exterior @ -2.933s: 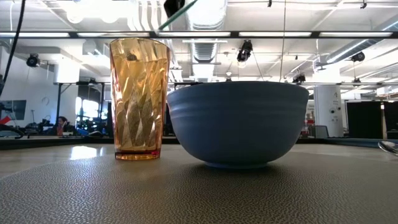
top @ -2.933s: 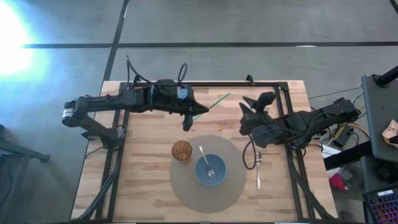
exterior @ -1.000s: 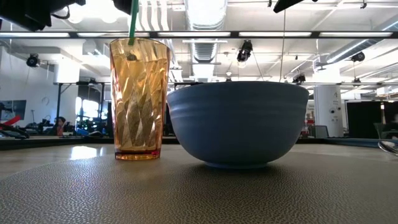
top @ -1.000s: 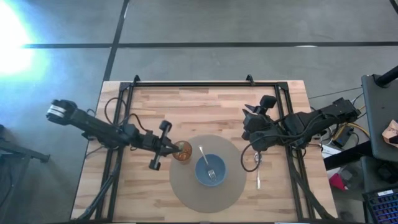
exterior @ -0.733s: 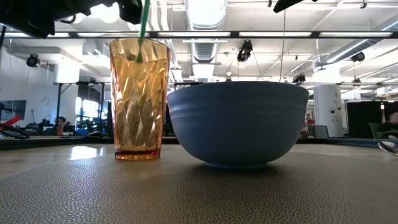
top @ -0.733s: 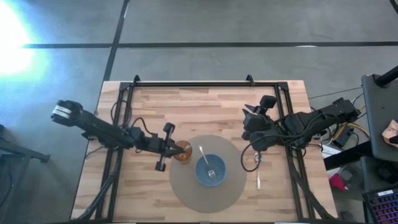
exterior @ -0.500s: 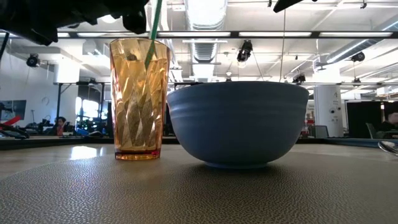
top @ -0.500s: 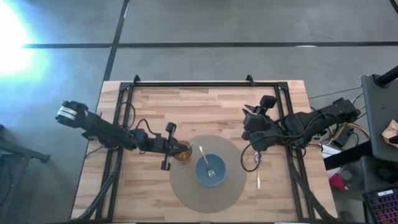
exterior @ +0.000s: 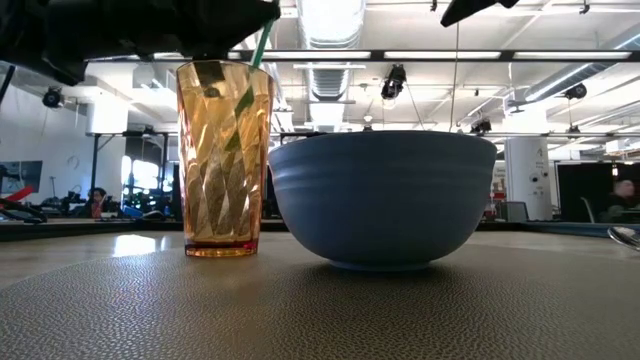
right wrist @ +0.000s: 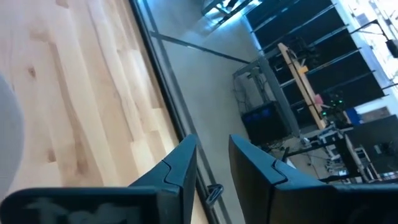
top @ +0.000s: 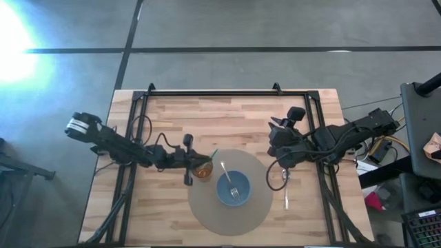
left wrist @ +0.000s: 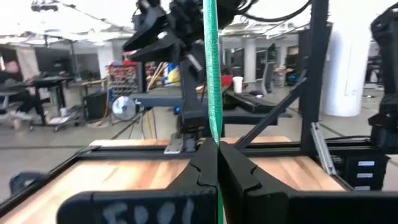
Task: Pick & Place Utensil
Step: Put the straw into the cup on the place mat
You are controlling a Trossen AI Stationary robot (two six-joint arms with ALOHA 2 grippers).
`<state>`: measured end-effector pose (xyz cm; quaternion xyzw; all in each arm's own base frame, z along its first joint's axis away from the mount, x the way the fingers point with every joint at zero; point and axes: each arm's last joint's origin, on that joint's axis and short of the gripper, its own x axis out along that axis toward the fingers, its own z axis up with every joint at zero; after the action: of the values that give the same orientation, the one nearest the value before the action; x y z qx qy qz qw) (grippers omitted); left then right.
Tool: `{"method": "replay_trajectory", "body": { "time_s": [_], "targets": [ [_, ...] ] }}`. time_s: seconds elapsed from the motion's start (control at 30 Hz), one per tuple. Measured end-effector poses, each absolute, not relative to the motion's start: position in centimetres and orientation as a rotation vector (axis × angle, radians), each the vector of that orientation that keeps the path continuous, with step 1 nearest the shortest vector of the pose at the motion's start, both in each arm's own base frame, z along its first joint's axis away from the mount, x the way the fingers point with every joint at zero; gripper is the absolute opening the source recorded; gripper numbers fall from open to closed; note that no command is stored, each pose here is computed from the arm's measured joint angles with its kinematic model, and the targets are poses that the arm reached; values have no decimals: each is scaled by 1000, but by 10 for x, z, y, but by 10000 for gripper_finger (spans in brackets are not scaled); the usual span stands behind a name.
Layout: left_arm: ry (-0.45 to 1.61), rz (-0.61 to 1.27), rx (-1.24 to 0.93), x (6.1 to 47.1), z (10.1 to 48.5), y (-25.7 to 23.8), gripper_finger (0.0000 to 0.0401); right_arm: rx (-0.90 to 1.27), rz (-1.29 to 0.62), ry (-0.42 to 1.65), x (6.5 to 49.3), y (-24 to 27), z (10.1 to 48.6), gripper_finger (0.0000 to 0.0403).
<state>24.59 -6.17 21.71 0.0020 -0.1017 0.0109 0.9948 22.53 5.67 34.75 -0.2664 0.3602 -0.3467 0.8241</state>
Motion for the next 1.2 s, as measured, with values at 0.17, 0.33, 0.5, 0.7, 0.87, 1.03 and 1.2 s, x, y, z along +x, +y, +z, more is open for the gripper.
{"method": "replay_trajectory", "body": {
  "time_s": [0.17, 0.33, 0.5, 0.7, 0.87, 1.03, 1.2],
  "targets": [
    [-183, 20, -38, 240, 209, -60, 0, -568, -734, 770, 225, 57, 346, 87],
    [-161, 17, -68, 235, 201, -58, 0, -567, -733, 771, 225, 57, 346, 78],
    [-154, 16, -84, 233, 199, -58, 0, -566, -731, 772, 225, 57, 346, 70],
    [-115, 14, -104, 233, 195, -58, 0, -566, -731, 772, 225, 57, 346, 68],
    [-82, 14, -133, 233, 191, -58, 0, -566, -731, 771, 225, 57, 346, 68],
    [-65, 14, -152, 233, 189, -58, 0, -566, -731, 772, 225, 57, 346, 68],
    [-54, 14, -174, 233, 188, -58, 0, -566, -731, 772, 225, 57, 346, 68]
  ]
}}
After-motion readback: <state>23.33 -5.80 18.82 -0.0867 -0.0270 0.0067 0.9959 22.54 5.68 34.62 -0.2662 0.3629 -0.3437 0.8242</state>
